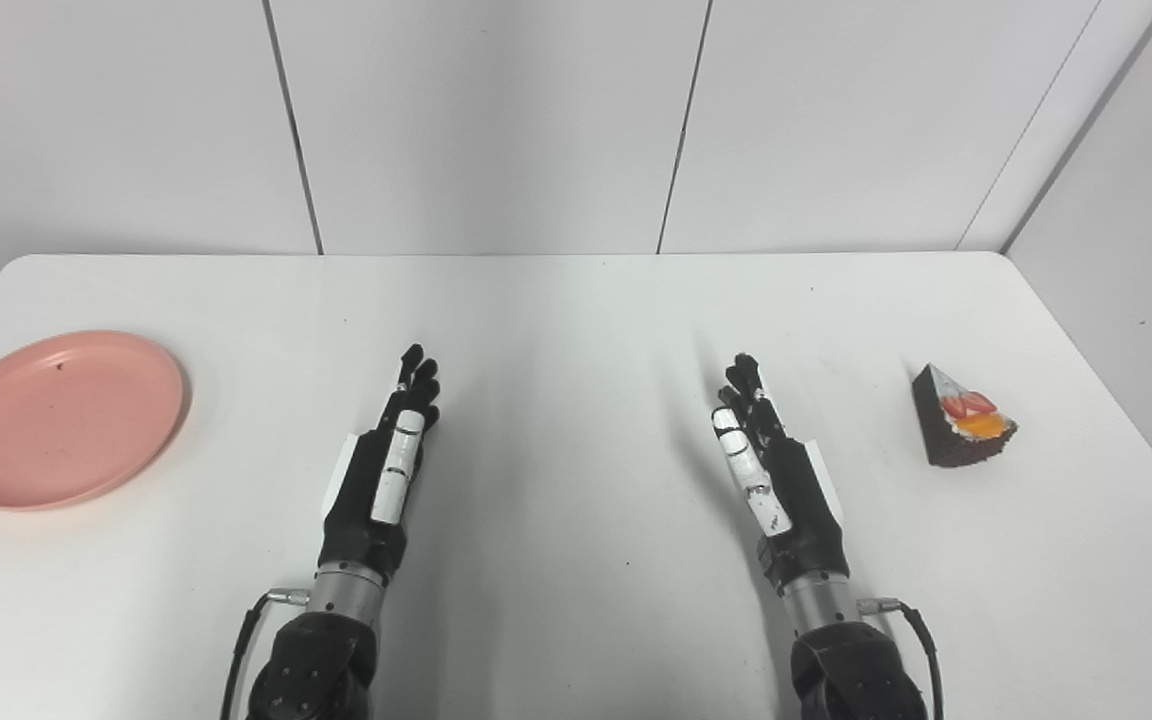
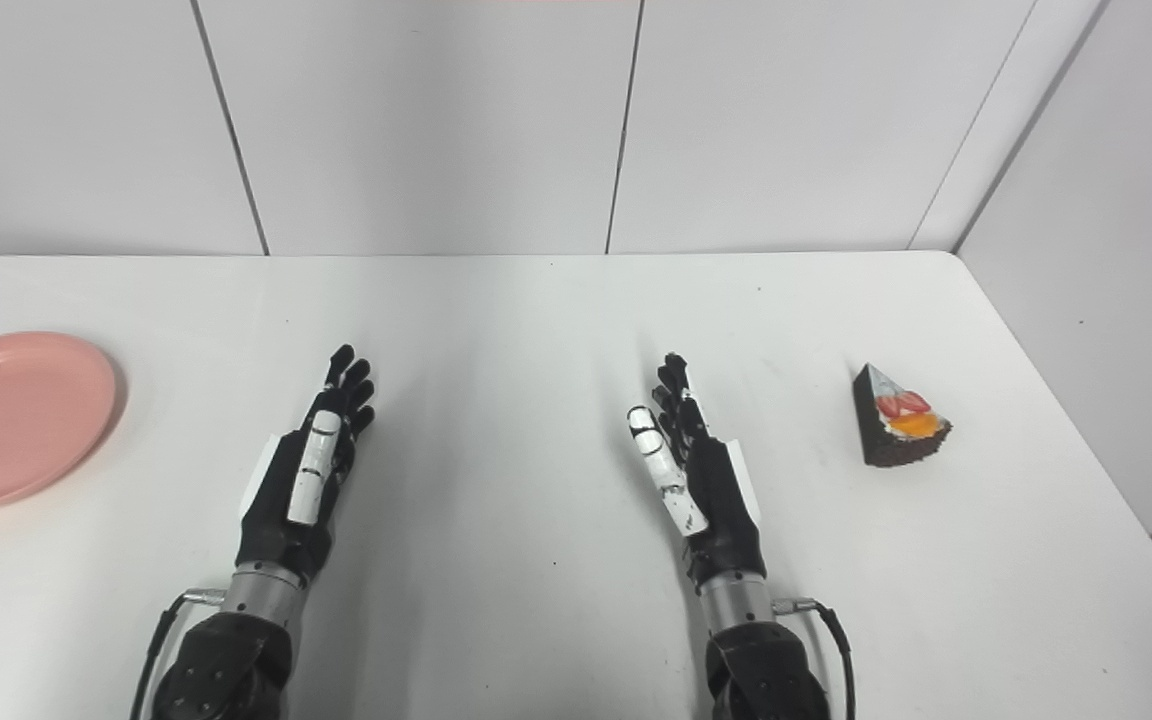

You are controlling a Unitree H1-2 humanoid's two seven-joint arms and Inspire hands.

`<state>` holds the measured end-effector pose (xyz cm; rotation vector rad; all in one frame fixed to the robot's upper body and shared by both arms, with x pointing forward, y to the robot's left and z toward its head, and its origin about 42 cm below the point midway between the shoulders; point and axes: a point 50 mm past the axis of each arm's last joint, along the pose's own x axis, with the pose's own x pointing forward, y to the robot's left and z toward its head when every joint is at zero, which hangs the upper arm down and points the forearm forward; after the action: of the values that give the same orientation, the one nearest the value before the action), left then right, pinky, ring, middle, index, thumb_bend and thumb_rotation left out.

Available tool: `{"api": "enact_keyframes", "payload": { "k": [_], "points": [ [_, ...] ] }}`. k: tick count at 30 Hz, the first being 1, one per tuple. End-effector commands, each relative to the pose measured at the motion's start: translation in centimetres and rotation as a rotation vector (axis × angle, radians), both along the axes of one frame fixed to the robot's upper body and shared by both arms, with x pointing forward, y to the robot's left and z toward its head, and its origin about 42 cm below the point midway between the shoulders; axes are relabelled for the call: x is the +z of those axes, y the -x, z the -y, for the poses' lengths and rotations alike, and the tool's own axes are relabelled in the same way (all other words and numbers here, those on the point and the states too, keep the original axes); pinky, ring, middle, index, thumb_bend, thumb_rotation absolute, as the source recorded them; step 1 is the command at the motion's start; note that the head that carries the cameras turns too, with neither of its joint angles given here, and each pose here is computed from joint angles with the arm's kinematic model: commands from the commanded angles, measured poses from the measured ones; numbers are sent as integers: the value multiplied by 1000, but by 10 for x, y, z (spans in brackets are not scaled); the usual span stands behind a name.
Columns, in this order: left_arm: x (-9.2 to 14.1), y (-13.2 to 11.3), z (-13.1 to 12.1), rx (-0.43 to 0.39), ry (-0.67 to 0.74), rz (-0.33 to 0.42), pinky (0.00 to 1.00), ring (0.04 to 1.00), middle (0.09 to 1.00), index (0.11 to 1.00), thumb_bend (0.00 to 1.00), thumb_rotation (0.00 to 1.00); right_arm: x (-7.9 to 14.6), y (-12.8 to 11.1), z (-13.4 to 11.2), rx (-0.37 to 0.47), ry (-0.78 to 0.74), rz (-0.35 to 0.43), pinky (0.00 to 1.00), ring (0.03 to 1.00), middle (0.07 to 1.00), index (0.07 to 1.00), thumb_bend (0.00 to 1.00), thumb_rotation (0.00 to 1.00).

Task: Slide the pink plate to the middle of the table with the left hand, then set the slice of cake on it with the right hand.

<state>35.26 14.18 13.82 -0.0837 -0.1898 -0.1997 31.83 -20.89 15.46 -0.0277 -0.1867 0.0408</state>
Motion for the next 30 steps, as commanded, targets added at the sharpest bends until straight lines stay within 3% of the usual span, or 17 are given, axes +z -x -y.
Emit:
{"api": "enact_keyframes", "payload": {
  "k": [1, 15, 25, 30],
  "points": [
    [3, 2, 0, 7, 31, 35, 1000, 1000, 1000, 1000, 613, 1000, 17, 1, -4, 21, -16, 83, 1000, 984, 992, 996, 539, 796],
    [6, 5, -1, 31, 45, 33, 1000, 1000, 1000, 1000, 597, 1000, 12, -7, 2, 10, -41, 13, 1000, 999, 1000, 1000, 565, 785],
    [5, 5, 0, 17, 33, 30, 1000, 1000, 1000, 1000, 597, 1000, 12, -10, 10, -3, 5, 30, 999, 980, 992, 993, 524, 819],
    [4, 5, 15, 16, 43, 16, 1000, 1000, 1000, 1000, 588, 1000, 9, -5, 23, 0, 6, 20, 1000, 988, 999, 1000, 567, 827]
  ]
}}
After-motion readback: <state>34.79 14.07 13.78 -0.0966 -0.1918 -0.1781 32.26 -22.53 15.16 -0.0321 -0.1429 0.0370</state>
